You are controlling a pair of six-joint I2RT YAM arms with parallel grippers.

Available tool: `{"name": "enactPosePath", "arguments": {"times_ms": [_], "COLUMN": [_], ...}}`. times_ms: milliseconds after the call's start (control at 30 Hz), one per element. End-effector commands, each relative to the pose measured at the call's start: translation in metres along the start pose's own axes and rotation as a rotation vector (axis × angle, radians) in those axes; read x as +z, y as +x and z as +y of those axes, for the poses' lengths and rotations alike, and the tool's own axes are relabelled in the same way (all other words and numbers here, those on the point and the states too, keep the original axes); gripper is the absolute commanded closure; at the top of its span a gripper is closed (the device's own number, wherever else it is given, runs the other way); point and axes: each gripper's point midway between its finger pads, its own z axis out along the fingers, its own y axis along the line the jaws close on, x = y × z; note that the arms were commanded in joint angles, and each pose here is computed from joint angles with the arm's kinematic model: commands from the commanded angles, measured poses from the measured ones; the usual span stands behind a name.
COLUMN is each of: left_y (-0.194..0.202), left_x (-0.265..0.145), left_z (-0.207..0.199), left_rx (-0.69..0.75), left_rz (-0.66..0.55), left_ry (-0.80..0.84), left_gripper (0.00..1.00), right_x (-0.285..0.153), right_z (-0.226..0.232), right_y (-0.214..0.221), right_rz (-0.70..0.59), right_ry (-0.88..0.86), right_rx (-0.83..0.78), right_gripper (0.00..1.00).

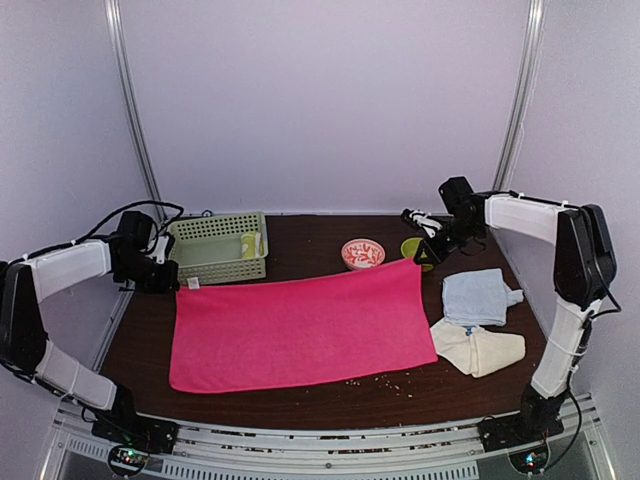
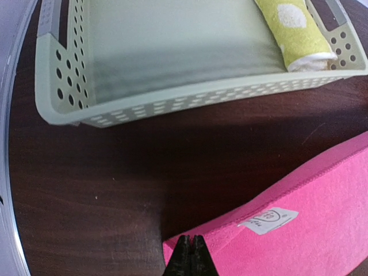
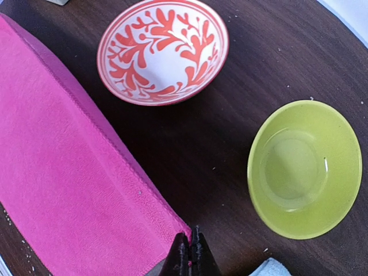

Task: Roll the towels
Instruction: Fold the towel at the center of the board.

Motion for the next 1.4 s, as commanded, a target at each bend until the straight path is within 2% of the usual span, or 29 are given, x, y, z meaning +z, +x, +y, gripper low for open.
{"name": "enactPosePath", "arguments": {"times_ms": [0,367,867,1367], "left_y": [0.009,0.052,0.087,0.118], "left_x": [-0.020,-0.030,-0.033,-0.030], "left_z": [-0.007,-0.002,0.001,0.001], "left_rx": [-0.047,-0.149,-0.168,-0.186], "left_rz": [0.047,0.225,0.346,0.450], "left_ry": [0.036,-0.009,-0.031,-0.032], "left_gripper": [1.00,1.00,1.00,1.00], "right_x": [-0.020,-0.040,-0.048,-0.027], "right_z": [0.017,0.053,0.097,0.114], "right_y": [0.000,0.039,0.093,0.146], "right_rz": [-0.059,-0.036,0.010,0.154], "right_ry": [-0.047,-0.121,-0.266,-0.370], "right_rx": [-0.045,-0.111,-0.190,-0.282], "right_gripper": [1.00,1.00,1.00,1.00]}}
